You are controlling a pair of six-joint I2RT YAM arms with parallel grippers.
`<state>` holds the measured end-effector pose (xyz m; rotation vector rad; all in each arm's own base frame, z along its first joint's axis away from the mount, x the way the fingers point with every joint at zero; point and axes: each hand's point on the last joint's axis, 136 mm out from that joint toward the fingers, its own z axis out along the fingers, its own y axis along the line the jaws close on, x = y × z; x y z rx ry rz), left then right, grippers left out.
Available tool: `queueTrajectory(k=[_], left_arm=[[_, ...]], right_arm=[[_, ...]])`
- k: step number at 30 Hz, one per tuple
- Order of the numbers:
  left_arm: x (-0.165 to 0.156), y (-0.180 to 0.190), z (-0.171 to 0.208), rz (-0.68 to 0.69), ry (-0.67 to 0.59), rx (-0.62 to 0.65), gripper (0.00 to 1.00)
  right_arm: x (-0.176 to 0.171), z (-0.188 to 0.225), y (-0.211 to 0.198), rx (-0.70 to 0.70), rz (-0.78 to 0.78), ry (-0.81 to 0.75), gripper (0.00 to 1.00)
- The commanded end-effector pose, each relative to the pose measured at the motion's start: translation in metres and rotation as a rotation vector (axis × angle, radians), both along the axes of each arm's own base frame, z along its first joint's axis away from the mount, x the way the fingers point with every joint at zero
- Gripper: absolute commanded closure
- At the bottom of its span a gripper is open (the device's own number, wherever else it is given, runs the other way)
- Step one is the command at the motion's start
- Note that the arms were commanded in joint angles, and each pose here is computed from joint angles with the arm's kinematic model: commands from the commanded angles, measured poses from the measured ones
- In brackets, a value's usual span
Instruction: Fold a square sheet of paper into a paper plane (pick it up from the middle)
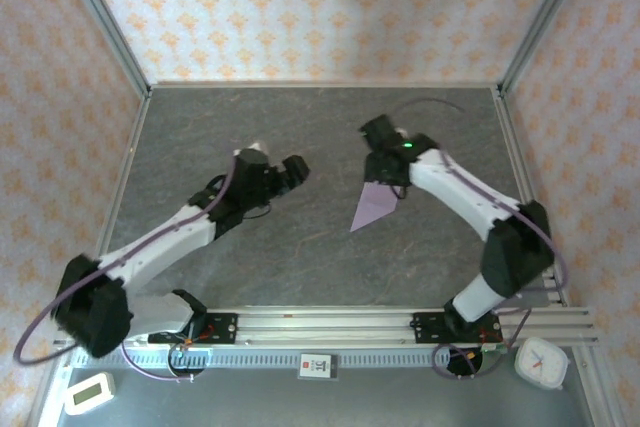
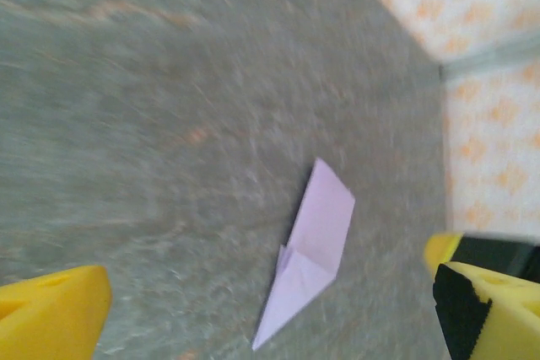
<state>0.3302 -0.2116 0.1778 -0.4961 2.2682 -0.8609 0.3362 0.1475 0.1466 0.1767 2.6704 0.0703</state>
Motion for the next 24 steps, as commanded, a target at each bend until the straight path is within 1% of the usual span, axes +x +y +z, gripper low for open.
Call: queueTrajectory(k=[1,3,6,9,13,14,15,19,21,24], left_arm=[[0.012,-0.051,0.009,-0.126,-0.072,0.033,0.01],[0.018,-0.078,0.000,-0.184,-0.067,0.046,0.01],[0.025,-0.115,-0.014,-0.262,-0.058,0.056,0.01],[0.025,-0.155,-0.025,-0.381,-0.040,0.026,0.01],[0.019,-0.194,-0.040,-0.516,0.000,0.011,0.01],[0.016,-0.202,-0.039,-0.543,-0.005,0.011,0.01],[0.014,-0.210,-0.054,-0.568,0.017,0.020,0.01],[0.001,-0.230,-0.070,-0.631,0.056,0.004,0.01],[-0.003,-0.234,-0.078,-0.643,0.071,0.006,0.01],[-0.001,-0.232,-0.092,-0.625,0.091,0.025,0.01]], right_arm=[[-0.010,-0.023,-0.017,0.231,-0.089,0.063,0.41],[-0.010,-0.030,-0.034,0.334,-0.161,0.068,0.42],[-0.012,-0.040,-0.045,0.461,-0.227,0.071,0.42],[-0.011,-0.048,-0.055,0.515,-0.289,0.066,0.43],[-0.011,-0.055,-0.068,0.575,-0.370,0.057,0.44],[-0.011,-0.057,-0.071,0.588,-0.385,0.059,0.44],[-0.012,-0.059,-0.073,0.599,-0.395,0.063,0.44],[-0.013,-0.067,-0.074,0.627,-0.402,0.097,0.44],[-0.015,-0.071,-0.071,0.640,-0.395,0.116,0.45],[-0.020,-0.078,-0.068,0.654,-0.394,0.132,0.45]])
